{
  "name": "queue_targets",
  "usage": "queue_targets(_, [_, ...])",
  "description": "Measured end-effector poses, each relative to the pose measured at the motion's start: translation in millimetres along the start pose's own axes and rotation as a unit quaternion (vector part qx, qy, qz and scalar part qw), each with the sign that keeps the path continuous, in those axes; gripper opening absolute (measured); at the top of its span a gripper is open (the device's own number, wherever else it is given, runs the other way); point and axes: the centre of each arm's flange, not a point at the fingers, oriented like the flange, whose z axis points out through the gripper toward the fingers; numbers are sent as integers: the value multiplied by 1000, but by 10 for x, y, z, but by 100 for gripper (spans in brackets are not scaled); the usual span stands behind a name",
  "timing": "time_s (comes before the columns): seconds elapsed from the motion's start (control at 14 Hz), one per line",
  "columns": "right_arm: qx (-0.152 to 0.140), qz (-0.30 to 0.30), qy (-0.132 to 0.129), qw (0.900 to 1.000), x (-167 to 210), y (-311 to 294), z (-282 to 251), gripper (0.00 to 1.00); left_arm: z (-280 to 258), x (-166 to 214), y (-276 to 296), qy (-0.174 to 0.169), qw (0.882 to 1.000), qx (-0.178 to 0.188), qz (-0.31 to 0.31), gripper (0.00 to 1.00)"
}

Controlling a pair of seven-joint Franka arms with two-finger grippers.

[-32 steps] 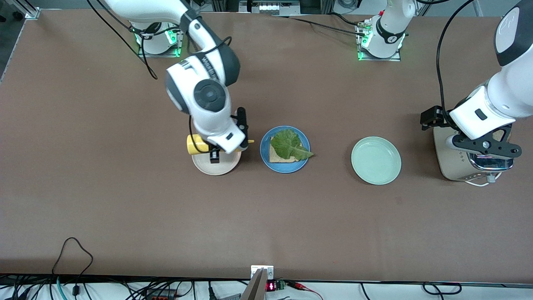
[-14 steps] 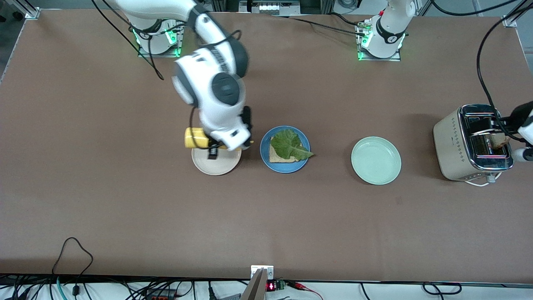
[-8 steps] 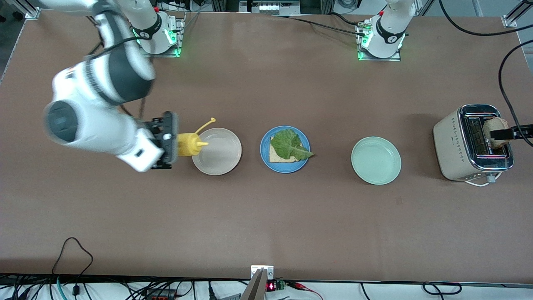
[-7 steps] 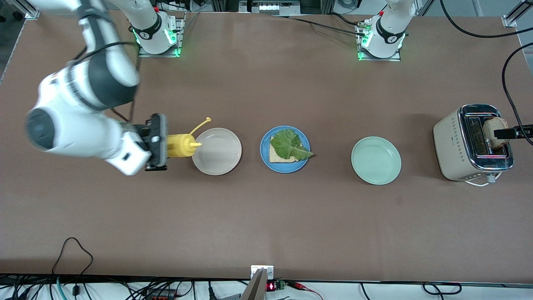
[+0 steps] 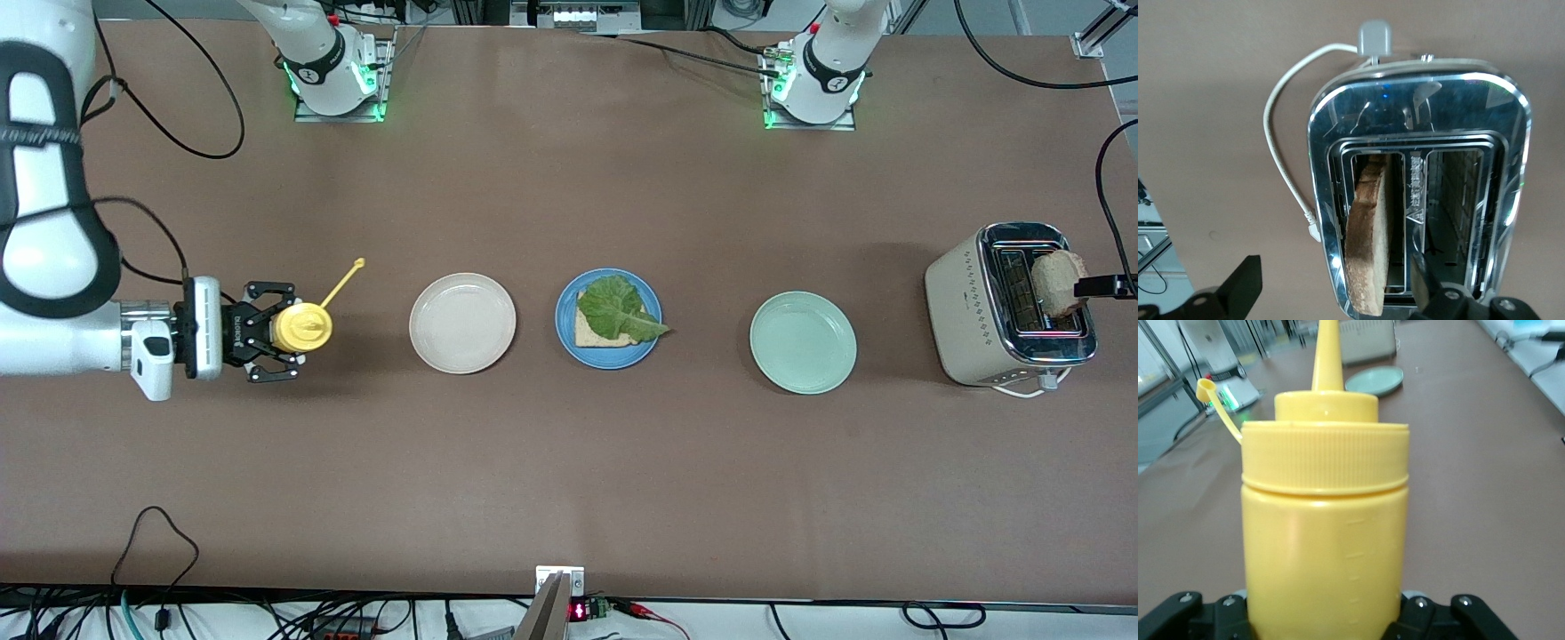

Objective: Make sandwich in blue plate with both arms
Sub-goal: 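Return the mustard with the right gripper while the left gripper grasps bread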

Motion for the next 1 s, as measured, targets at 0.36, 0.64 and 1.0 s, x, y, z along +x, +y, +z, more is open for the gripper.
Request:
queue_targets(0.36, [-29, -66, 124, 990, -1225, 14, 138, 44, 162, -8, 114, -7, 999, -3, 46, 59])
queue_targets(0.64, [-48, -82, 190, 977, -1956, -28, 482, 44, 287, -42, 109, -15, 998, -9, 62, 29])
queue_targets(1.0, [-62, -86, 205, 973, -2283, -86, 503, 51, 233, -121, 118, -22, 997, -17, 65, 12])
